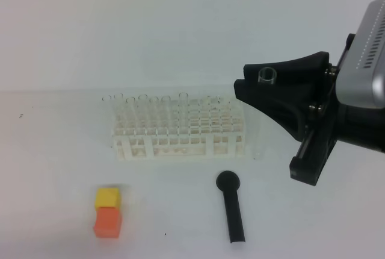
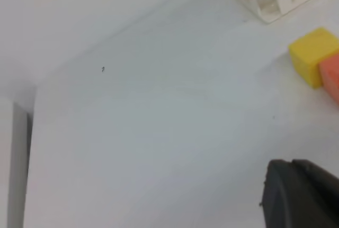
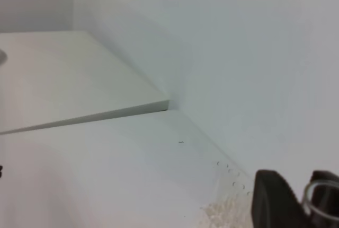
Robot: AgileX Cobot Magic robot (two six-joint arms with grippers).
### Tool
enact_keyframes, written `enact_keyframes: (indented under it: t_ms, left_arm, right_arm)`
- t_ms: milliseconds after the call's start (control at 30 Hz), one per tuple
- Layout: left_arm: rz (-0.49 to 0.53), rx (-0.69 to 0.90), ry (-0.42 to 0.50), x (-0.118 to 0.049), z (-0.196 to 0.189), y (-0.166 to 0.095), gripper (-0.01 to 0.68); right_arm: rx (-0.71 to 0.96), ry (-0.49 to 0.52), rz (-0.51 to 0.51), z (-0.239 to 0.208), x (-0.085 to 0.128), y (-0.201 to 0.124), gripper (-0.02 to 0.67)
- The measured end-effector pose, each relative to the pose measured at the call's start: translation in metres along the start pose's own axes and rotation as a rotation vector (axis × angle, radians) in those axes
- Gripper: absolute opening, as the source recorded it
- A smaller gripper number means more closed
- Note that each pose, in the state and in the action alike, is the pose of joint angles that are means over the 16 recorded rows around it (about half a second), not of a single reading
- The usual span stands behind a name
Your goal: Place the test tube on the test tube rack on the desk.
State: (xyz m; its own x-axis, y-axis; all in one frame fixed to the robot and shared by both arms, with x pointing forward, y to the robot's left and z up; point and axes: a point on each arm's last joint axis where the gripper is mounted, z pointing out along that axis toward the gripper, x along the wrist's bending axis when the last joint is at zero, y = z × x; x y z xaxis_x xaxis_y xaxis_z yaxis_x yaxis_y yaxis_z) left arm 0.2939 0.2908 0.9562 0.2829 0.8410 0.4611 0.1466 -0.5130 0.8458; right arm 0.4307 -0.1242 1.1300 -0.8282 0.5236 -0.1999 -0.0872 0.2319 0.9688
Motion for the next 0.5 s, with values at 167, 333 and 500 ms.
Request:
enact_keyframes:
  t_ms: [167, 333, 500]
  left_arm:
    - [0.073, 0.006, 0.025, 0.0021, -0.0010, -0.0010, -0.001]
    - [0.058, -0.006, 0.021, 0.0016, -0.0016, -0.0005, -0.001]
    - [0.008, -0.021, 0.006, 0.0003, -0.0020, 0.0004, -0.001]
  right_arm:
    - [0.000, 0.000, 0.000, 0.0000, 0.0000, 0.0000, 0.119]
    - [0.000, 0.000, 0.000, 0.0000, 0.0000, 0.0000, 0.119]
    - [0.000, 0.000, 0.000, 0.0000, 0.0000, 0.0000, 0.119]
